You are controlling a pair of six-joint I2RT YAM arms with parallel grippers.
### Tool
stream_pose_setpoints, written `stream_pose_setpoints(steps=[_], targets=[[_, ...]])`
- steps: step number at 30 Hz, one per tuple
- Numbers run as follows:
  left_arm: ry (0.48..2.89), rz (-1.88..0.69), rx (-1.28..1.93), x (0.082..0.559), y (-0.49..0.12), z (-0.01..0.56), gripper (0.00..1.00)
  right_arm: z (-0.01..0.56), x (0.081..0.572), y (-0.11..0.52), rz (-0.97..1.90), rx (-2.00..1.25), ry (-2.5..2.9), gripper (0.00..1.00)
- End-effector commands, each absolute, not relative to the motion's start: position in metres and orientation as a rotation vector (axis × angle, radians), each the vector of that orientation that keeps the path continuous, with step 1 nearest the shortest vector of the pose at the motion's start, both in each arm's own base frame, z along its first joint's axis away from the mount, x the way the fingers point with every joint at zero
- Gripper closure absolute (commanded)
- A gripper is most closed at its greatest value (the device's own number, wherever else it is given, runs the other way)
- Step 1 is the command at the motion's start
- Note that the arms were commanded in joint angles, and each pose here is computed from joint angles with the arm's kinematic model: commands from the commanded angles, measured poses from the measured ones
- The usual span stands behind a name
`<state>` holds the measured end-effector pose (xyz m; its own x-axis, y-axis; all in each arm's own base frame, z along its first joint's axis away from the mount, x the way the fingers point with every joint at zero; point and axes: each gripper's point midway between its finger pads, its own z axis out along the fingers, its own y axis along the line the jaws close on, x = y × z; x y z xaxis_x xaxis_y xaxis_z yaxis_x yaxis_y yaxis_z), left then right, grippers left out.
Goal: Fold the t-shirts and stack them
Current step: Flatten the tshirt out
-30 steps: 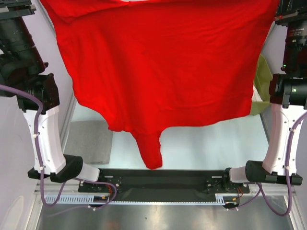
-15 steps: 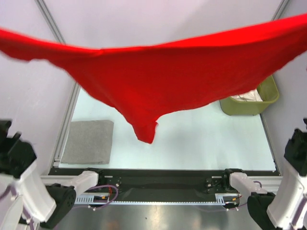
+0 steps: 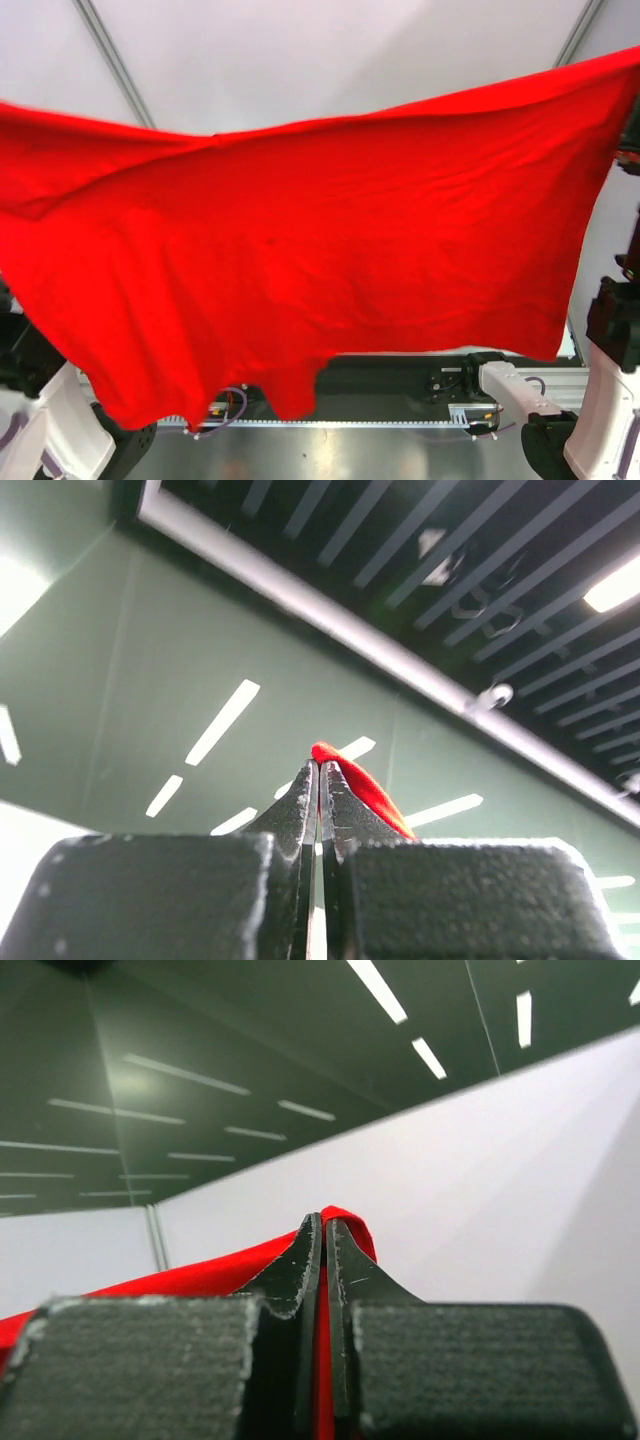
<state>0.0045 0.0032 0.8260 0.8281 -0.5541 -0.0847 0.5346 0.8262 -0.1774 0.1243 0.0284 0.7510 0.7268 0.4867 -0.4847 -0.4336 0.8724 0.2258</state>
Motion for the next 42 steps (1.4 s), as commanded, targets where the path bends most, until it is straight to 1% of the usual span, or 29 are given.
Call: stream_pose_setpoints(steps=[1, 2, 3, 4, 5, 6, 7, 9, 10, 11, 12, 13, 16, 17, 18, 19, 20, 21, 22, 23, 25, 26, 27, 28, 31, 32, 33, 36, 42], targets=[[0.286, -0.523, -0.233, 0.091, 0.004, 0.809, 1.00, 0.718, 0.188, 0.020, 0.477, 0.193, 0.697, 1.00], [0.350, -0.515, -0.248, 0.125, 0.000, 0.794, 1.00, 0.707, 0.201, 0.020, 0.477, 0.211, 0.736, 1.00], [0.372, -0.512, -0.274, 0.140, 0.002, 0.786, 1.00, 0.694, 0.215, 0.020, 0.480, 0.223, 0.772, 1.00], [0.418, -0.505, -0.287, 0.163, 0.000, 0.776, 1.00, 0.668, 0.241, 0.023, 0.484, 0.242, 0.844, 1.00], [0.492, -0.493, -0.303, 0.197, -0.003, 0.755, 1.00, 0.651, 0.256, 0.024, 0.501, 0.264, 0.886, 1.00], [0.545, -0.486, -0.329, 0.218, -0.004, 0.740, 1.00, 0.634, 0.273, 0.026, 0.506, 0.276, 0.934, 1.00], [0.642, -0.470, -0.341, 0.258, -0.009, 0.707, 1.00, 0.597, 0.300, 0.028, 0.502, 0.296, 1.024, 1.00], [0.722, -0.447, -0.353, 0.294, -0.013, 0.671, 1.00, 0.560, 0.330, 0.034, 0.522, 0.318, 1.110, 1.00], [0.812, -0.416, -0.390, 0.325, -0.012, 0.632, 1.00, 0.538, 0.344, 0.036, 0.528, 0.328, 1.162, 1.00], [0.877, -0.390, -0.408, 0.346, -0.012, 0.607, 1.00, 0.509, 0.361, 0.038, 0.529, 0.342, 1.222, 1.00], [0.931, -0.350, -0.404, 0.361, -0.012, 0.585, 1.00, 0.491, 0.371, 0.044, 0.537, 0.338, 1.261, 1.00], [1.014, -0.308, -0.436, 0.384, -0.010, 0.543, 1.00, 0.462, 0.393, 0.047, 0.530, 0.350, 1.325, 1.00], [1.176, -0.212, -0.494, 0.431, -0.004, 0.459, 1.00, 0.388, 0.439, 0.056, 0.516, 0.357, 1.490, 1.00], [1.255, -0.182, -0.496, 0.456, -0.007, 0.422, 1.00, 0.370, 0.451, 0.061, 0.517, 0.343, 1.531, 1.00], [1.301, -0.163, -0.486, 0.469, -0.009, 0.402, 1.00, 0.358, 0.460, 0.065, 0.517, 0.330, 1.556, 1.00], [1.337, -0.154, -0.471, 0.482, -0.013, 0.387, 1.00, 0.327, 0.479, 0.070, 0.497, 0.321, 1.626, 1.00], [1.384, -0.162, -0.434, 0.498, -0.021, 0.368, 1.00, 0.318, 0.489, 0.073, 0.487, 0.305, 1.640, 1.00], [1.465, -0.144, -0.435, 0.520, -0.025, 0.329, 1.00, 0.315, 0.499, 0.074, 0.470, 0.297, 1.645, 1.00], [1.481, -0.154, -0.430, 0.534, -0.027, 0.322, 1.00, 0.302, 0.510, 0.076, 0.453, 0.280, 1.672, 1.00], [1.515, -0.167, -0.413, 0.545, -0.029, 0.310, 1.00, 0.272, 0.527, 0.078, 0.442, 0.276, 1.733, 1.00], [1.570, -0.167, -0.396, 0.572, -0.034, 0.287, 1.00, 0.267, 0.546, 0.080, 0.414, 0.239, 1.765, 1.00], [1.618, -0.158, -0.393, 0.578, -0.035, 0.274, 1.00, 0.243, 0.559, 0.081, 0.403, 0.239, 1.814, 1.00], [1.641, -0.165, -0.397, 0.585, -0.037, 0.267, 1.00, 0.238, 0.565, 0.079, 0.390, 0.237, 1.821, 1.00], [1.657, -0.174, -0.392, 0.595, -0.039, 0.261, 1.00, 0.245, 0.574, 0.079, 0.385, 0.225, 1.808, 1.00], [1.680, -0.220, -0.386, 0.607, -0.047, 0.254, 1.00, 0.211, 0.590, 0.070, 0.301, 0.216, 1.879, 1.00], [1.706, -0.225, -0.389, 0.611, -0.049, 0.242, 1.00, 0.214, 0.594, 0.067, 0.280, 0.215, 1.887, 1.00], [1.710, -0.255, -0.400, 0.613, -0.053, 0.240, 1.00, 0.204, 0.600, 0.057, 0.202, 0.224, 1.904, 1.00], [1.721, -0.317, -0.401, 0.622, -0.062, 0.234, 1.00, 0.201, 0.601, 0.032, 0.057, 0.288, 1.917, 1.00], [1.735, -0.332, -0.416, 0.634, -0.065, 0.226, 1.00, 0.197, 0.610, 0.010, -0.013, 0.317, 1.912, 1.00]])
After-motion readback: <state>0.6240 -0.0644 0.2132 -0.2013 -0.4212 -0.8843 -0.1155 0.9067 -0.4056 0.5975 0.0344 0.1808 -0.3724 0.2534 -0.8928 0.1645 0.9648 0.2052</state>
